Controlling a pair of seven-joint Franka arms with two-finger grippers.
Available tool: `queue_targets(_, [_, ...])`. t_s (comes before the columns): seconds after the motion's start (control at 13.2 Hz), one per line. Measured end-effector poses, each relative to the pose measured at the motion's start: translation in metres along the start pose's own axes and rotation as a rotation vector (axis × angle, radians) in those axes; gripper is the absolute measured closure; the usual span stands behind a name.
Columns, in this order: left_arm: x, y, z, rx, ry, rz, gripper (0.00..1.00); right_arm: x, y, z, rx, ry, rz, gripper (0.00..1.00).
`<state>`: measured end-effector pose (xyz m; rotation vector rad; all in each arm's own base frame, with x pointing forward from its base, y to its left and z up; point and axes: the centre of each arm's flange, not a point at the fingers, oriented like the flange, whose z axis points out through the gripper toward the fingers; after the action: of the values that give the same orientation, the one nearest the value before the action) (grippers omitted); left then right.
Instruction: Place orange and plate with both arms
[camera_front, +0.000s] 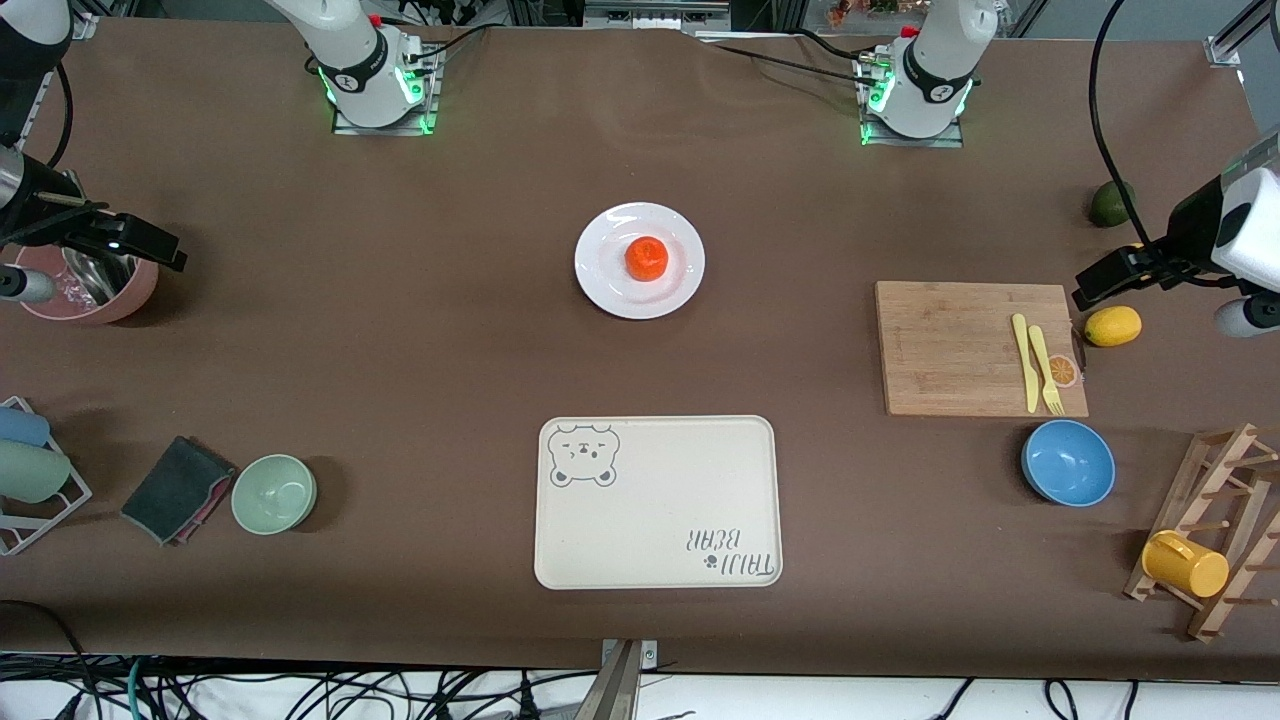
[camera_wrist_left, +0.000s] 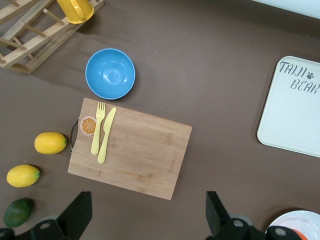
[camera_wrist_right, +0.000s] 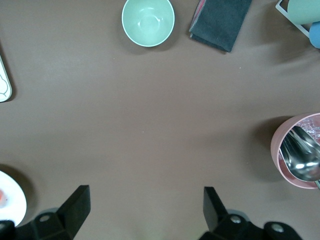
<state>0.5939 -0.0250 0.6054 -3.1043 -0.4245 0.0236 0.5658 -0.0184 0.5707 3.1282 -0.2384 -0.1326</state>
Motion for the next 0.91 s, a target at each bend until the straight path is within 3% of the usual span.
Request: queue_targets(0.91, [-0.0020, 0.0063, -0.0016, -0.002, 0.003, 0.012, 0.00, 0.0000, 0.0000, 0.0000, 0.000, 0.000, 0.000, 0.00])
